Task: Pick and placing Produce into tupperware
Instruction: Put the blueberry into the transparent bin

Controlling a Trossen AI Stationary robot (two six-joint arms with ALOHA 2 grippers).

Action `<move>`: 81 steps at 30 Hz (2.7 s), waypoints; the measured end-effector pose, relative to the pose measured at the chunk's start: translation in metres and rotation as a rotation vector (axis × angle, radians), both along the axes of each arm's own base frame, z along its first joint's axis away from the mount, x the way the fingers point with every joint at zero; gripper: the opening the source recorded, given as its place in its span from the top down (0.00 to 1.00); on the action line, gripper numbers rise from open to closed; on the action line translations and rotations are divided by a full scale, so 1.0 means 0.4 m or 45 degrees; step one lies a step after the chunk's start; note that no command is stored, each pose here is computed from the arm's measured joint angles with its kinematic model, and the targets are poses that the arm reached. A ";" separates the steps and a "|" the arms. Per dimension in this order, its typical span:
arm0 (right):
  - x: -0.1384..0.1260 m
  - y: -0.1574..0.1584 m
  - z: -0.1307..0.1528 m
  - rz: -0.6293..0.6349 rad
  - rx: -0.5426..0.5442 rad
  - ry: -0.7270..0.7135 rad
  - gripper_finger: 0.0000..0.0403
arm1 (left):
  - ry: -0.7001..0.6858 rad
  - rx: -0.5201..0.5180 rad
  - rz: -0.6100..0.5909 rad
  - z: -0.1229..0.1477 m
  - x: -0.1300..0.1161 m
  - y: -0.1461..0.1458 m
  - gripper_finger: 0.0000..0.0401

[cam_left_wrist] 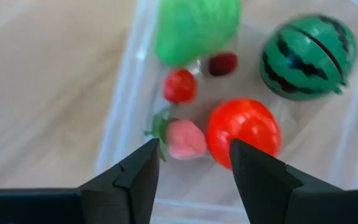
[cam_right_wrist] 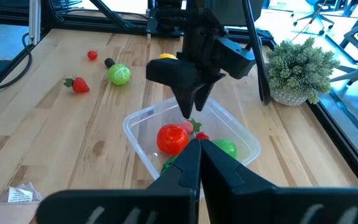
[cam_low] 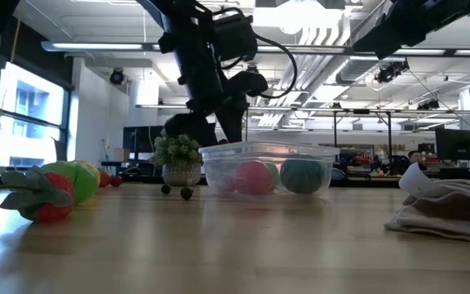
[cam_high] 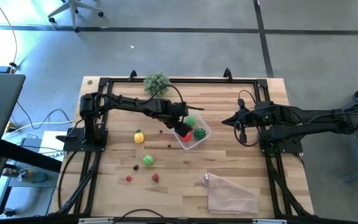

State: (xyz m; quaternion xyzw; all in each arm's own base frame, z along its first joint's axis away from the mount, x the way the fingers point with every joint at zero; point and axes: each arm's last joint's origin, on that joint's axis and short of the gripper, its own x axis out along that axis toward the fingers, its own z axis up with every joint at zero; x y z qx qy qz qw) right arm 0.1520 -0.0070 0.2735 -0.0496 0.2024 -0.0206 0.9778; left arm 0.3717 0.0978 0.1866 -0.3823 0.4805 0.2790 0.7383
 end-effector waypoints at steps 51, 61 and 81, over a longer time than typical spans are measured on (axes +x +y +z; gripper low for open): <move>0.000 0.000 -0.002 0.000 0.000 0.009 1.00 | 0.686 0.584 -0.490 0.126 -0.277 -0.216 0.67; -0.001 0.000 -0.002 0.000 0.000 0.010 1.00 | -0.175 0.359 -1.100 0.183 -0.215 -0.264 0.67; -0.002 0.000 -0.004 0.000 0.001 0.021 1.00 | -0.473 0.547 -0.549 0.045 -0.430 -0.127 0.67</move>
